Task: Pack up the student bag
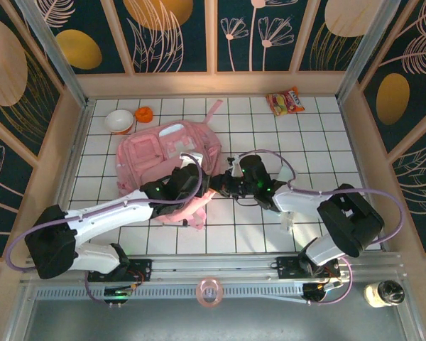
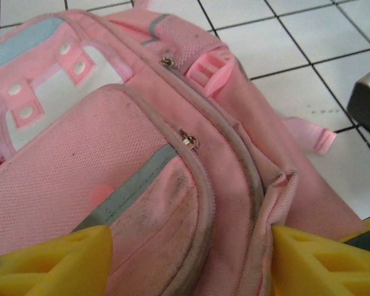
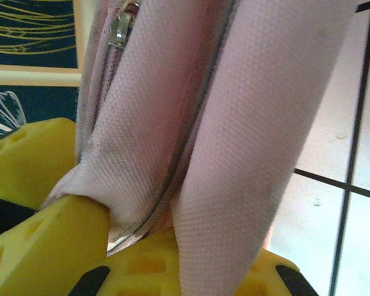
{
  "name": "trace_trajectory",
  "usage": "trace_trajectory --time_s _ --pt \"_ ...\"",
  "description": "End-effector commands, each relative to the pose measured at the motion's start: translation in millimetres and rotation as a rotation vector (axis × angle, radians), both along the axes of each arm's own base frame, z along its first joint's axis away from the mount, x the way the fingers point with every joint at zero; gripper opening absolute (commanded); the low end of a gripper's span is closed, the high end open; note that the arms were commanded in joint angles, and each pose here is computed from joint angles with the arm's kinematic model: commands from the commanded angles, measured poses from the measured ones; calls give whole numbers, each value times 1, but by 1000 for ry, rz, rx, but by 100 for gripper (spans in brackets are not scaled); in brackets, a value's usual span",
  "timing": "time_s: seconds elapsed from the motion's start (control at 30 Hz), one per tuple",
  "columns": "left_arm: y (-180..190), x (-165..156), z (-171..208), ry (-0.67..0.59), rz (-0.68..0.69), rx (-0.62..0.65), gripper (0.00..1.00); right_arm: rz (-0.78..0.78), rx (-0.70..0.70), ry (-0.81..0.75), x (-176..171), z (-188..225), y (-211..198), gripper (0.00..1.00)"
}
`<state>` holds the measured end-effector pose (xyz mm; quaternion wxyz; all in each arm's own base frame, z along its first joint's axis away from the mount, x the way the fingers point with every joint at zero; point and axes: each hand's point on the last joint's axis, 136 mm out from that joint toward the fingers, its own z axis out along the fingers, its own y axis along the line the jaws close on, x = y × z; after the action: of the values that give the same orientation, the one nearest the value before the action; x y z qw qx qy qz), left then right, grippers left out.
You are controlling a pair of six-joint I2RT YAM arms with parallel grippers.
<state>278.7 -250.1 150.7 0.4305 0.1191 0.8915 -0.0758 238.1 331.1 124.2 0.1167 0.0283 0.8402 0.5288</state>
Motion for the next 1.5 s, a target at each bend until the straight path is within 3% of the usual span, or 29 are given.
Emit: trace_trajectory --time_s 0.0,0.17,0.2,0.4,0.7,0.9,1.0,1.03,1.1,1.27,1.4,1.47 --pt "52 6 -19 20 137 212 51 -9 55 -176 11 49 3 0" --pt "60 11 -5 -8 158 168 3 -43 -5 -160 5 35 -13 0" --pt "57 12 3 -27 155 136 0 -50 -22 -145 4 28 -17 0" --pt "49 21 57 -134 160 -18 0 -105 -142 -14 -7 -30 -47 0" --pt "52 33 112 -269 165 -40 0 -149 -328 90 -17 -86 -85 0" --pt "51 38 137 -324 158 -55 0 -127 -348 88 -22 -92 -83 0" --pt "38 37 133 -305 97 -82 0 -101 -319 -1 -14 -72 -75 0" --pt "33 37 130 -293 76 -90 0 -93 -317 -49 -9 -62 -73 5" --pt "20 35 123 -262 22 -118 0 -64 -312 -198 1 -33 -69 33" --pt "-2 35 109 -206 -56 -142 0 -8 -313 -573 6 38 -74 45" --pt "-17 35 101 -170 -97 -187 0 112 -195 -765 -19 80 -60 65" --pt "-29 34 97 -145 -128 -229 0 196 -177 -865 -38 82 -44 65"
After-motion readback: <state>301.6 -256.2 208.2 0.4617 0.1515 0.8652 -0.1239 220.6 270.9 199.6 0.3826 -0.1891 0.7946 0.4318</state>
